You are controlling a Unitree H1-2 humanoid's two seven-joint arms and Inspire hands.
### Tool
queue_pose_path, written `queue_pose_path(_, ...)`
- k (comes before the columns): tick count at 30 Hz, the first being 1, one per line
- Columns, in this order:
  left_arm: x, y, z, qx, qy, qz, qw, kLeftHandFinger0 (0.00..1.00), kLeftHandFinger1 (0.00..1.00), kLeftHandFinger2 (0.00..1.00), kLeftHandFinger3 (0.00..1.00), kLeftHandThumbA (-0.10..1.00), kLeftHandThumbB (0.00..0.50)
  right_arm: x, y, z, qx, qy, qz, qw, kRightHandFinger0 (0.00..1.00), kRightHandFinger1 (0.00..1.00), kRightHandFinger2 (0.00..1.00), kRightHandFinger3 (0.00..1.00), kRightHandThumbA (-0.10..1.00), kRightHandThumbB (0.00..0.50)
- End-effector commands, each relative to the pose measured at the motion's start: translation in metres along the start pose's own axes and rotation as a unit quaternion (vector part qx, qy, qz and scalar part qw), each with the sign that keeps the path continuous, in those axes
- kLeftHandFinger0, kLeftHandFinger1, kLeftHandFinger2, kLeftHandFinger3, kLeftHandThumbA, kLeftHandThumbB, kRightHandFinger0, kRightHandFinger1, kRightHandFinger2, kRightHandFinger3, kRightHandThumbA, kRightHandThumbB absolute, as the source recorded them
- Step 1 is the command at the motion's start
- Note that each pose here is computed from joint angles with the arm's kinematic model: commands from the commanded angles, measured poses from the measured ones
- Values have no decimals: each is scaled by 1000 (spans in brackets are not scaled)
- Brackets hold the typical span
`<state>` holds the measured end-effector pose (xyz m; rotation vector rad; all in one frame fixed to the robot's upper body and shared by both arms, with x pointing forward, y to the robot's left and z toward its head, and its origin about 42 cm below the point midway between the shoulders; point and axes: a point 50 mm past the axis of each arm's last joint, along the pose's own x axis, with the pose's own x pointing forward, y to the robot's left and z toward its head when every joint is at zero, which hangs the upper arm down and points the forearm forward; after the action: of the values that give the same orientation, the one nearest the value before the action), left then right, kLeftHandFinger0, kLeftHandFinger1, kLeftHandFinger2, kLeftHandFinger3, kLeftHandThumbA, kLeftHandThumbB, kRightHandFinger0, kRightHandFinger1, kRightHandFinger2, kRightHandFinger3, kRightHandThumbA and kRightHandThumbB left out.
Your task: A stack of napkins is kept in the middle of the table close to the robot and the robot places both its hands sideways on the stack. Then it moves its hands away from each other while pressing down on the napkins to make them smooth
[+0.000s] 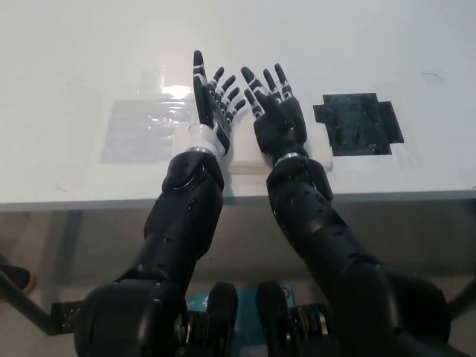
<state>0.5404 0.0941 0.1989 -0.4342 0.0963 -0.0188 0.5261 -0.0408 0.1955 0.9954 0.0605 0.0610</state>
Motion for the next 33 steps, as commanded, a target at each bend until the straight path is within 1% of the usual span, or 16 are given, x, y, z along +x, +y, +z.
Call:
queue_pose_path(1,1,-9,7,2,-25,-17,1000,1000,1000,1000,1000,1000,263,0,11,-5,27,7,34,999,1000,1000,1000,1000,1000,294)
queue_pose_path(4,-2,-3,-3,13,-18,-14,1000,1000,1000,1000,1000,1000,263,-4,2,-10,14,15,31,999,1000,1000,1000,1000,1000,292)
queue_pose_path(5,-3,-1,-8,15,-12,-13,1000,1000,1000,1000,1000,1000,275,-6,-2,-13,6,19,26,999,1000,1000,1000,1000,1000,301)
queue_pose_path(6,-4,1,-11,15,-7,-12,1000,1000,1000,1000,1000,1000,277,-8,-5,-15,2,22,24,999,1000,1000,1000,1000,1000,301)
queue_pose_path(9,-9,6,-24,5,6,-13,1000,1000,1000,1000,1000,1000,268,-13,-17,-20,-13,29,22,999,1000,1000,1000,1000,1000,300)
queue_pose_path(13,-16,13,-38,29,15,-23,999,1000,1000,1000,1000,1000,271,-20,-35,-23,-31,35,4,999,1000,1000,1000,1000,1000,306)
queue_pose_path(16,-19,21,-42,43,11,-27,999,1000,1000,1000,1000,1000,295,-22,-45,-20,-49,31,7,998,1000,1000,1000,1000,1000,315)
queue_pose_path(17,-19,24,-41,43,7,-29,999,1000,1000,1000,1000,1000,313,-21,-47,-16,-52,27,8,998,1000,1000,1000,1000,1000,327)
queue_pose_path(18,-19,27,-39,41,4,-30,999,1000,1000,1000,1000,1000,306,-20,-48,-12,-60,22,12,998,1000,1000,1000,1000,1000,315)
queue_pose_path(20,-18,34,-35,32,-2,-29,999,1000,1000,1000,1000,1000,309,-18,-53,-2,-64,14,17,998,1000,1000,1000,1000,1000,286)
queue_pose_path(24,-20,56,-25,33,-24,-30,999,1000,1000,1000,1000,1000,306,-13,-62,20,-81,-12,23,996,1000,1000,1000,1000,1000,288)
queue_pose_path(25,-21,60,-23,33,-28,-29,999,1000,1000,1000,1000,1000,316,-13,-63,23,-81,-14,24,996,1000,1000,1000,1000,1000,280)
queue_pose_path(27,-22,72,-15,34,-42,-24,998,1000,1000,1000,1000,1000,313,-11,-67,34,-83,-31,24,996,1000,1000,1000,1000,1000,255)
queue_pose_path(33,-28,92,6,45,-76,-23,996,1000,1000,1000,1000,1000,304,-8,-79,61,-91,-64,35,993,1000,1000,1000,1000,1000,255)
